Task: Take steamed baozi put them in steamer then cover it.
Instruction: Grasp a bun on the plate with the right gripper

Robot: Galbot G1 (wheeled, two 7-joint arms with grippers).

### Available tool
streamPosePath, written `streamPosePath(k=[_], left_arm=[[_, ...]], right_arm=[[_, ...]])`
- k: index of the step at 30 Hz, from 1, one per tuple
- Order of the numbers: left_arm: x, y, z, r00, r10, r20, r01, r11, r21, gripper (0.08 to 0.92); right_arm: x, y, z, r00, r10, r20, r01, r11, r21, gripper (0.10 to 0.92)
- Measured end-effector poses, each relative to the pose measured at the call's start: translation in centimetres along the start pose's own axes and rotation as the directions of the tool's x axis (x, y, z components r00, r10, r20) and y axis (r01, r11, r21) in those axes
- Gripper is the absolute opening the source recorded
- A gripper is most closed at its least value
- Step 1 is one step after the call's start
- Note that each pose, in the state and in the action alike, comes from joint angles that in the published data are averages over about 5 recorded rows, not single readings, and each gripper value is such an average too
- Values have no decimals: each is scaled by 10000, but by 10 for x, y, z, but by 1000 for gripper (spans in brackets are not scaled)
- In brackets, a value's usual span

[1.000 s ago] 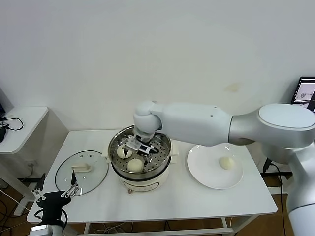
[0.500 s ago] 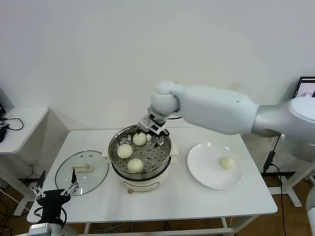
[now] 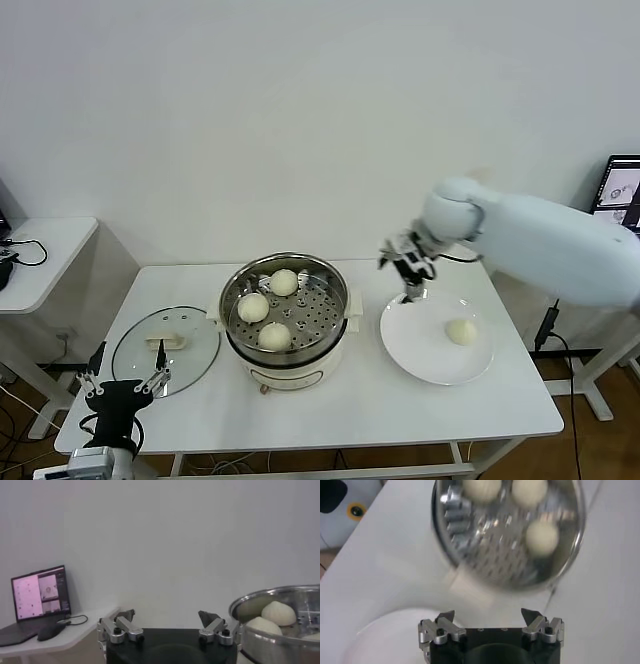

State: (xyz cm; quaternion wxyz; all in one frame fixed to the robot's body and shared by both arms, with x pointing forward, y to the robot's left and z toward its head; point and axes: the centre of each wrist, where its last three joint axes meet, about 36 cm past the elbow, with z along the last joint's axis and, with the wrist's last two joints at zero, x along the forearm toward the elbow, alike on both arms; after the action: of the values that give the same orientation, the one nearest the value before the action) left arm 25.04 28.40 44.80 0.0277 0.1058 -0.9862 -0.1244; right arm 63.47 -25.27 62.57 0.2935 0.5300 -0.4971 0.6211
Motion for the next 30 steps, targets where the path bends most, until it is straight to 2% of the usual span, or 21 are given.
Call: streamPosePath(k=[15,30], left_arm=[[2,0,6,9997,59,-219,-64,9997,-227,823],[4,2,6,9995,-18,-302,10,9996,-277,823]], right_arm=[[-62,65,99,9950,-720,-689,585,9815,-1822,823],[-114,66,129,9913,-769,-1064,462,9628,-2661,823]])
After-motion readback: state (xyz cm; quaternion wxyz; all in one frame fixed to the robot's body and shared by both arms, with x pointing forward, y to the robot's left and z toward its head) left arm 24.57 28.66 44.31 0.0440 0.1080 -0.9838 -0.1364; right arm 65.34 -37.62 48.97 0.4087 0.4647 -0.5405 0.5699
